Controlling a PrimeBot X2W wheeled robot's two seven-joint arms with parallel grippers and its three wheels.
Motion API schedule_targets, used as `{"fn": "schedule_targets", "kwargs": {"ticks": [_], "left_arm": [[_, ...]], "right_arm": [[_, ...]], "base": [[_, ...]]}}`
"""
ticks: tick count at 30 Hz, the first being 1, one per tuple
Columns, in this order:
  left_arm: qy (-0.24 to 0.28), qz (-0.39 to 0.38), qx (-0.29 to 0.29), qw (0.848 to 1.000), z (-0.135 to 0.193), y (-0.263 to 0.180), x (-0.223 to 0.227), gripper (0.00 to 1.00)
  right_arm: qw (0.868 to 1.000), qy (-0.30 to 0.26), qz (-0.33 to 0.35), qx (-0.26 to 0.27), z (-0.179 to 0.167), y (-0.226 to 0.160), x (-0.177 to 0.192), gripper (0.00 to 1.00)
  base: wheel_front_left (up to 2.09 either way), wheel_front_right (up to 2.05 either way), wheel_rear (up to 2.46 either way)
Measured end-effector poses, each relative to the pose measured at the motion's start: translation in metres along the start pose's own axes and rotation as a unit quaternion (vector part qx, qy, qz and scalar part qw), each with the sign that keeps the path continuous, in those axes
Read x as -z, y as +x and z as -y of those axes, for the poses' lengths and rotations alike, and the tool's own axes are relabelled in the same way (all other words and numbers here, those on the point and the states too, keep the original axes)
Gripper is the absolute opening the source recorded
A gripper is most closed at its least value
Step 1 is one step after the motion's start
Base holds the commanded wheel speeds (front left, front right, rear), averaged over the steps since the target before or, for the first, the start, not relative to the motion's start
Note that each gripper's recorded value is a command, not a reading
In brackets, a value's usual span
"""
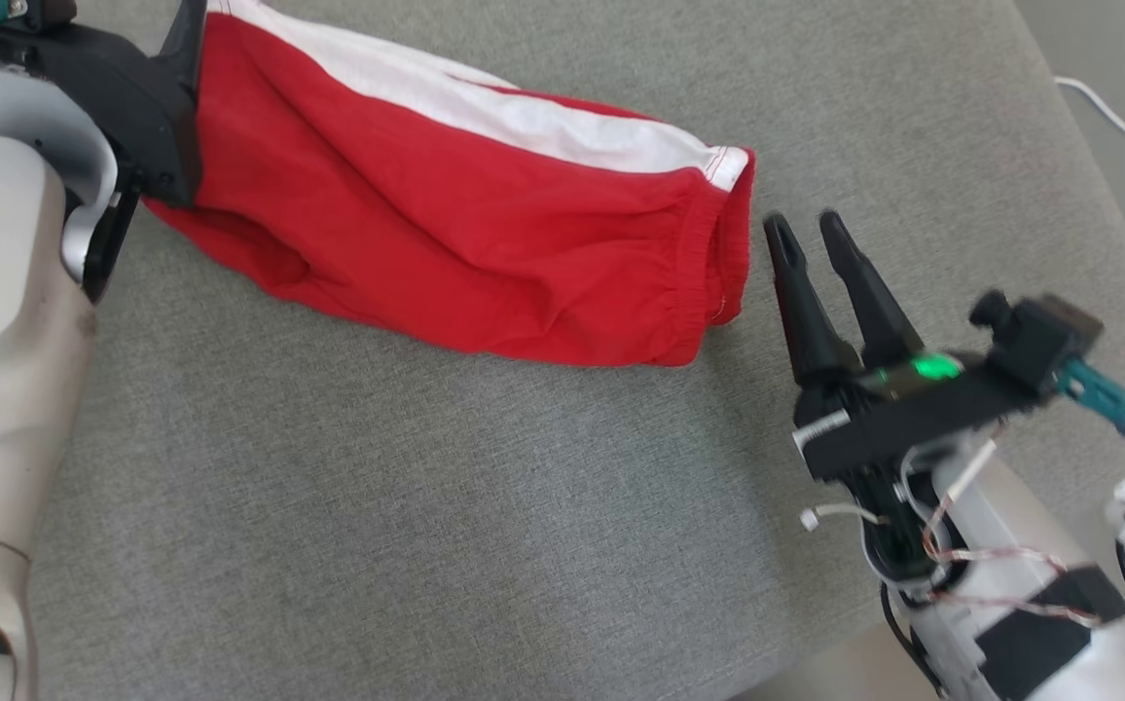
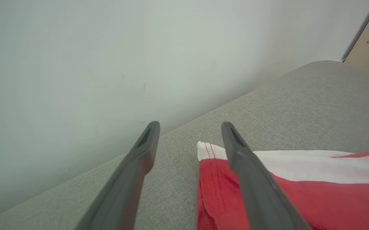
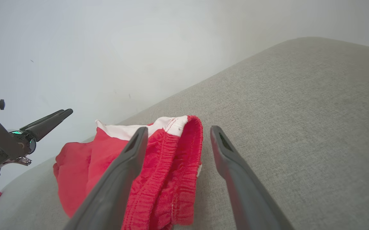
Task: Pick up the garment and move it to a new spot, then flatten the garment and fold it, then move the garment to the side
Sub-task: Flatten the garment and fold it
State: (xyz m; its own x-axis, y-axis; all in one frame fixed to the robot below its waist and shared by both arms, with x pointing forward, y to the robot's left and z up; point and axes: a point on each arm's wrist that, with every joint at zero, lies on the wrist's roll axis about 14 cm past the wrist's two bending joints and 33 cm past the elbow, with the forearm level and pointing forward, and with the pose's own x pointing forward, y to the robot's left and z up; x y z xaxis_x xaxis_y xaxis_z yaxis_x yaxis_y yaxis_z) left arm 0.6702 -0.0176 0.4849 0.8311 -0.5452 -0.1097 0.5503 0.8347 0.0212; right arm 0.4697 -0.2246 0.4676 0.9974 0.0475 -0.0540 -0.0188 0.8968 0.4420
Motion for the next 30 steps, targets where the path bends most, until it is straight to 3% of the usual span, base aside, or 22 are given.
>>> {"fn": "schedule_targets", "kwargs": {"ticks": [10,16,24,30], "left_arm": [[0.034,-0.082,0.022,0.996,0.011,-0.02,0.018,1.0],[0.047,-0.168,0.039,0.984,0.019,-0.038,0.044,1.0],[0.052,-0.27,0.063,0.959,0.031,-0.066,0.068,1.0],[0.056,-0.291,0.06,0.953,0.028,-0.076,0.078,1.0]], "right_arm": [[0.999,0.0,0.021,0.036,0.011,-0.055,-0.006,1.0],[0.998,0.003,0.019,0.056,0.016,-0.079,0.0,1.0],[0.998,-0.04,0.027,0.034,0.002,-0.088,-0.006,1.0],[0.998,-0.058,0.032,0.015,-0.013,-0.088,-0.007,1.0]], "base": [[0.0,0.0,0.0],[0.0,0.0,0.0],[0.0,0.0,0.0],[0.0,0.0,0.0]]}}
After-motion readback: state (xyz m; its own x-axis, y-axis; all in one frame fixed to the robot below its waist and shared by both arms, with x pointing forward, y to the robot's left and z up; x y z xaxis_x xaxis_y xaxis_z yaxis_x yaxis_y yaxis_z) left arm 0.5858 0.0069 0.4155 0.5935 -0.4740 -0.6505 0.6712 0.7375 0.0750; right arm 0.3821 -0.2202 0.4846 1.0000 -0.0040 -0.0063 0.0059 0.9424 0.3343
